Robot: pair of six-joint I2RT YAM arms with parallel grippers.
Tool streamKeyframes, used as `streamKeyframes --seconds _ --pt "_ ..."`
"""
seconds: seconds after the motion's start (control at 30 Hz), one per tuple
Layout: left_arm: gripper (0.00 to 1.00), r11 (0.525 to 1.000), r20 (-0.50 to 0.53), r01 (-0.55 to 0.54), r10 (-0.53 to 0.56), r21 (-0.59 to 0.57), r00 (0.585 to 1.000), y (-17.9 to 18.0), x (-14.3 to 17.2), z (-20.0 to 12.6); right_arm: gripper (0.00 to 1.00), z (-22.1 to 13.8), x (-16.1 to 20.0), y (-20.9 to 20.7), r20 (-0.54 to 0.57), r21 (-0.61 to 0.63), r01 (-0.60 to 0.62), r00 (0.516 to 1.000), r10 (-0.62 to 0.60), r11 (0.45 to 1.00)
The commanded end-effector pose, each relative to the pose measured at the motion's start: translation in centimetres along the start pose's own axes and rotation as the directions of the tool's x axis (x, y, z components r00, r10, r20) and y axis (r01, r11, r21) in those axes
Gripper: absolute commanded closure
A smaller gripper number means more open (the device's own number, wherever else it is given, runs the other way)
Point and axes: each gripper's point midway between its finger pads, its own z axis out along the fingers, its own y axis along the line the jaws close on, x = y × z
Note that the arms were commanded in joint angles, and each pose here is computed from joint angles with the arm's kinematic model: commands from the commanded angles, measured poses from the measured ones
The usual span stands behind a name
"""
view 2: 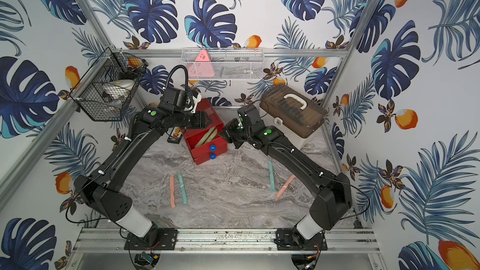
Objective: Place the fruit knives into the drawer by color
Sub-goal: Place the fruit knife in the drawer, then close the drawer in the storage box.
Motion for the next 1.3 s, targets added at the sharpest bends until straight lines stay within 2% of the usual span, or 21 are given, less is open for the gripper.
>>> streamKeyframes --seconds 0.0,0.03,0.07,0.23,0.57,0.87,1.1,1.27 --pt "0.92 1.0 0.01 0.025 -0.025 0.017 1.0 0.1 -1.0 1.2 1.0 0.4 -0.9 -1.0 0.014 -0.027 -0.016 1.0 0.016 1.0" --pt "0.99 1.0 0.007 0.026 -0.026 0.01 1.0 0.4 -1.1 1.5 1.0 0.6 -1.1 -1.5 0.012 -0.024 -0.023 1.0 0.023 0.999" --pt "1.0 1.0 0.003 0.03 -0.03 0.001 1.0 1.0 -1.1 1.9 1.0 0.9 -1.3 -1.6 0.004 -0.034 -0.024 1.0 0.025 0.999" --pt "1.0 0.998 -0.01 0.064 -0.064 -0.025 0.998 3.4 -0.9 3.1 1.0 2.5 -1.9 -1.5 -0.022 -0.036 -0.011 1.0 0.01 0.999" --pt "1.0 0.992 -0.079 0.109 -0.113 -0.057 0.99 6.4 1.6 5.7 1.0 5.8 -2.7 -1.7 -0.054 -0.024 -0.025 0.998 0.024 0.999" --pt "1.0 0.991 -0.101 0.126 -0.131 -0.053 0.986 6.9 2.5 6.3 1.0 8.3 -3.3 -1.2 -0.063 -0.041 -0.033 0.998 0.03 0.999" --pt "1.0 0.99 -0.106 0.128 -0.133 -0.051 0.986 7.0 2.7 6.3 1.0 10.5 -3.6 -0.2 -0.097 -0.1 -0.052 0.994 0.042 0.994" --pt "1.0 0.99 -0.11 0.129 -0.134 -0.054 0.985 7.1 2.9 6.2 1.0 10.2 -2.8 -0.3 -0.099 -0.099 -0.033 0.995 0.023 0.995"
